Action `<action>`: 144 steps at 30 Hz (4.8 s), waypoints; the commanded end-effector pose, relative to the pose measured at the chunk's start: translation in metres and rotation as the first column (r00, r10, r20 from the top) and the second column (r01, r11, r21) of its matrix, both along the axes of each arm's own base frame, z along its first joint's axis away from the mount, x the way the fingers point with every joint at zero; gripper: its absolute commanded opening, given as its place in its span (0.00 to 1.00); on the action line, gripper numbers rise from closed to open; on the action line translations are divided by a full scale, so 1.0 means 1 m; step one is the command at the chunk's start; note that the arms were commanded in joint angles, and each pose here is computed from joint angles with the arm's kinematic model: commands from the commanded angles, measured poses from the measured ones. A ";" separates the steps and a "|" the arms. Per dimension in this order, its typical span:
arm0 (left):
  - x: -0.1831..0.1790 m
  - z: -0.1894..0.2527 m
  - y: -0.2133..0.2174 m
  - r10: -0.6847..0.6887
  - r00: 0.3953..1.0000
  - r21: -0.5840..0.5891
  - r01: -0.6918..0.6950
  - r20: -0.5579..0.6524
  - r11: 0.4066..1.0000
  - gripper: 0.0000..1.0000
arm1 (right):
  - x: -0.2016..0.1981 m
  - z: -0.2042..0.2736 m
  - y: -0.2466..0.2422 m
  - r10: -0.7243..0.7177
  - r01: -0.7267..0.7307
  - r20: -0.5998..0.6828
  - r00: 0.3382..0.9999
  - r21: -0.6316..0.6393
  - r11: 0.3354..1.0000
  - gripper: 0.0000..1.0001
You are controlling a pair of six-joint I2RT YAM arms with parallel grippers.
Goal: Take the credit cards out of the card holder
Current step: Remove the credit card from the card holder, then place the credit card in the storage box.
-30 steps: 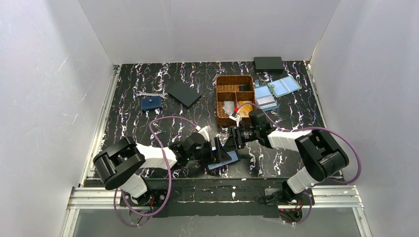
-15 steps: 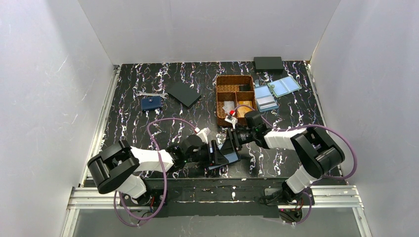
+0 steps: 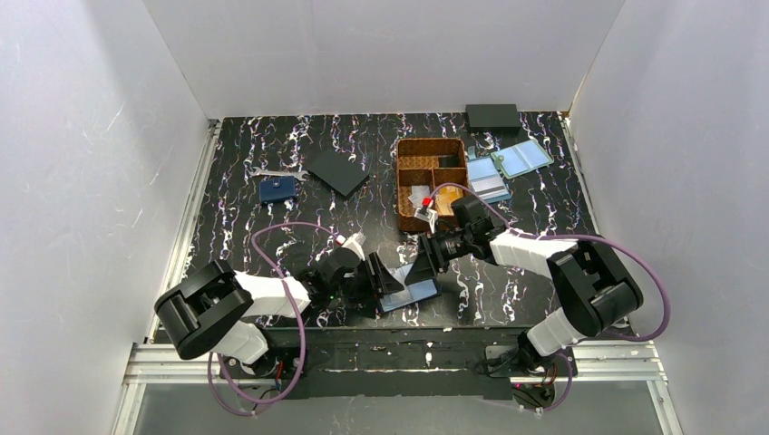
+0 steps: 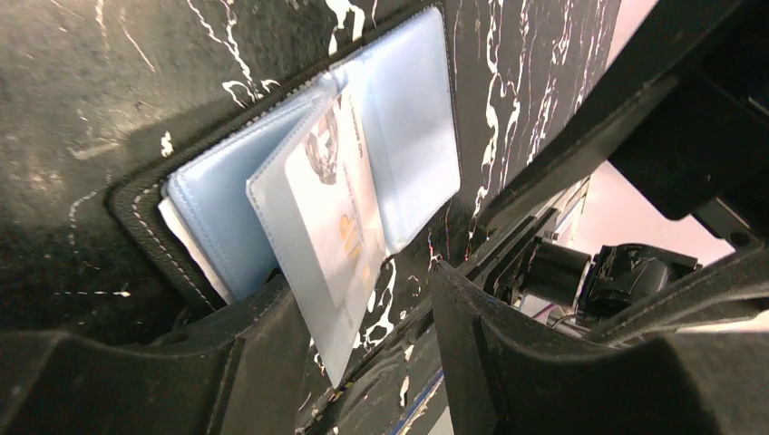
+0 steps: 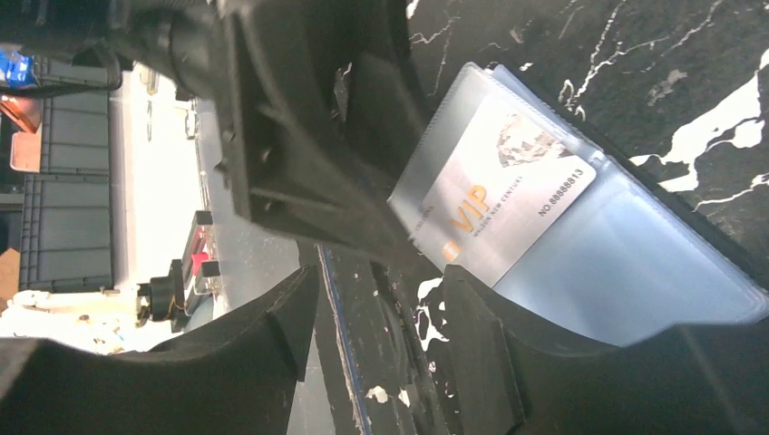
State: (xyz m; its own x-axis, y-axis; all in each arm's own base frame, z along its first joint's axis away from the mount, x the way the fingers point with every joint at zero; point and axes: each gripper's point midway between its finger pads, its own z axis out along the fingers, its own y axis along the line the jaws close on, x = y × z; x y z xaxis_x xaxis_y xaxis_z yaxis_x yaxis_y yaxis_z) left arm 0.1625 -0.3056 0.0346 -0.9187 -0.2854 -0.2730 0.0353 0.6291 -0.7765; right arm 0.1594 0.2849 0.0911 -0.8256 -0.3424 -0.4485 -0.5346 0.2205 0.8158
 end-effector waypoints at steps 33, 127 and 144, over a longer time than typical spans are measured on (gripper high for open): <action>0.018 0.027 0.022 -0.126 0.928 0.031 0.123 0.350 0.992 0.00 | 0.015 -0.003 -0.031 0.144 -0.146 0.300 0.943 -0.015 0.989 0.84; 0.046 0.050 0.064 0.053 0.916 -0.020 -0.049 0.398 0.999 0.35 | 0.072 0.057 -0.102 0.070 0.005 0.596 0.800 -0.123 0.992 0.01; 0.008 0.076 0.100 0.142 0.896 -0.142 -0.090 0.420 0.986 0.98 | 0.189 0.136 -0.067 -0.115 0.178 0.490 0.864 -0.084 0.981 0.01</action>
